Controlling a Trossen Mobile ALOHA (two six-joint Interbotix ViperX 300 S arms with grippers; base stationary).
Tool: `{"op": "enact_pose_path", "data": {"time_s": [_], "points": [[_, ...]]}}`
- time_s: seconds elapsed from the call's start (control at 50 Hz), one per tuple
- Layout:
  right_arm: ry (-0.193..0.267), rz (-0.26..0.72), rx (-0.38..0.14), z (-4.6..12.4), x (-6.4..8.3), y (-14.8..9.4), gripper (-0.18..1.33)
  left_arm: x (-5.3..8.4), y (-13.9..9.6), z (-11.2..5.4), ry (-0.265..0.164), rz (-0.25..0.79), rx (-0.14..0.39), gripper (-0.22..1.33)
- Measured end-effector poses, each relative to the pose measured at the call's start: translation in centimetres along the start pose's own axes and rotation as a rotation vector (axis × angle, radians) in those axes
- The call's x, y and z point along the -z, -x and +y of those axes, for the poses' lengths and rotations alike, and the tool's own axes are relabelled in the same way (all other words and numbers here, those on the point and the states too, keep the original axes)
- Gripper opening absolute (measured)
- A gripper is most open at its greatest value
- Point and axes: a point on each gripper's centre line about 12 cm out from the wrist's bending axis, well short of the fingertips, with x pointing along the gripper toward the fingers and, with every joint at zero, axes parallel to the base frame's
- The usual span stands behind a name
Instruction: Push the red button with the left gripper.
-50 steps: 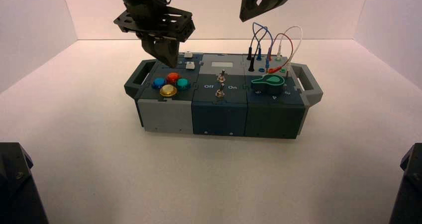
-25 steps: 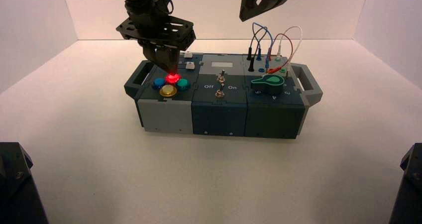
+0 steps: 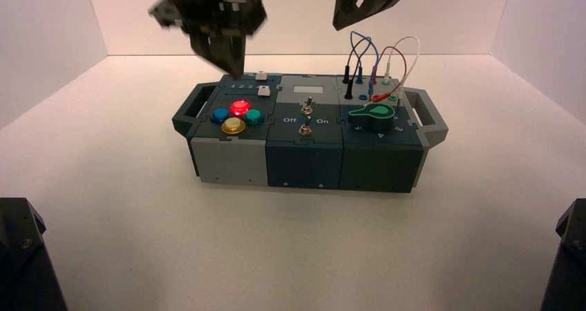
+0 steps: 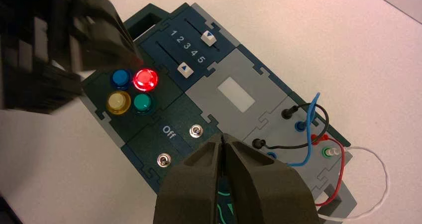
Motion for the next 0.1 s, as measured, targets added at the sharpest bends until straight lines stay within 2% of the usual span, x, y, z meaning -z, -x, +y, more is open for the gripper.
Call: {"op": "enact_pose_path", "data": {"time_s": [0.1], "points": [[-0.002,0.003,0.0,0.0,0.0,-0.02,-0.14,-0.04,0.64,-0.03,0.002,-0.015,0.002,-0.17]]}}
